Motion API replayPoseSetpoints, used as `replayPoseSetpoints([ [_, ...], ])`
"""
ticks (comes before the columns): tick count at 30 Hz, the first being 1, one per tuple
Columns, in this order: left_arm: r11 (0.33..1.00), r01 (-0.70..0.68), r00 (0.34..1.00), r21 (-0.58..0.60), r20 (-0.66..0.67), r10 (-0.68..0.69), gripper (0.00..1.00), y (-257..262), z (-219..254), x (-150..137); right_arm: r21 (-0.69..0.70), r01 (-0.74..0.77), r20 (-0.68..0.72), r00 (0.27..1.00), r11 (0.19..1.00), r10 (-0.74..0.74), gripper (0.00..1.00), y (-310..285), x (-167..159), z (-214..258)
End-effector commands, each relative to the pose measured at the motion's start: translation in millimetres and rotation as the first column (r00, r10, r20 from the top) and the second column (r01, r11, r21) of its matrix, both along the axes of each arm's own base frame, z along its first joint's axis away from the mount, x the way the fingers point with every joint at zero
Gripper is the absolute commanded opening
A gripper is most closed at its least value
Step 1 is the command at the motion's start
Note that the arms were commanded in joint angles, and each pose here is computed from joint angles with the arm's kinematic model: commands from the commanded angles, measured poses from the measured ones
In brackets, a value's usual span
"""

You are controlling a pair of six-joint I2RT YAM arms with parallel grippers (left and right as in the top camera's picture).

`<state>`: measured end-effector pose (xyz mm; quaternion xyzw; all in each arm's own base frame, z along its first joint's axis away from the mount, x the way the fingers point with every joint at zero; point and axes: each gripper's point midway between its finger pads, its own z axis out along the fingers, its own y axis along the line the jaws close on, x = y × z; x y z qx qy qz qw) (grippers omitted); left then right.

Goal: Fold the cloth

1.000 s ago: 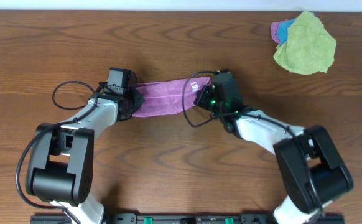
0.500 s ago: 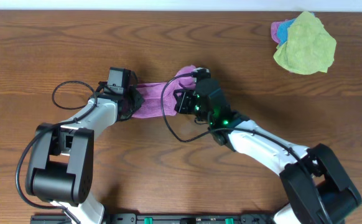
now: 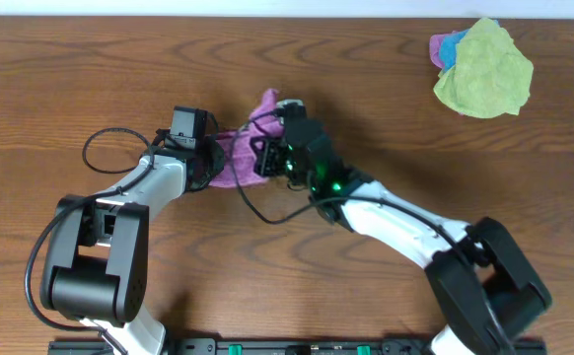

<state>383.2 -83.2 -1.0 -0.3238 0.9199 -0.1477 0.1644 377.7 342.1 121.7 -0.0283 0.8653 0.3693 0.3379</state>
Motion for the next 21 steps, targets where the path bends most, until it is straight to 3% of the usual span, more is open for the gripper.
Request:
replayPoseSetpoints([
  [1, 0.999, 0.025, 0.999, 0.020, -0.034, -0.024, 0.06, 1.7, -7.4, -6.9, -0.032, -0.070, 0.002, 0.998, 0.997, 0.070, 0.01, 16.1, 0.0, -3.6],
  [13, 0.996, 0.061, 0.998, -0.064, -0.023, -0.063, 0.06, -6.7, 2.6, -6.6, -0.059, -0.131, 0.020, 0.991, 0.990, 0.133, 0.01, 31.9, -14.6, -4.5],
  [21, 0.994, 0.104, 0.993, -0.046, 0.068, -0.100, 0.06, -4.4, 36.3, -0.4, -0.075, -0.131, 0.017, 0.991, 0.989, 0.132, 0.01, 31.5, -13.3, -12.2],
])
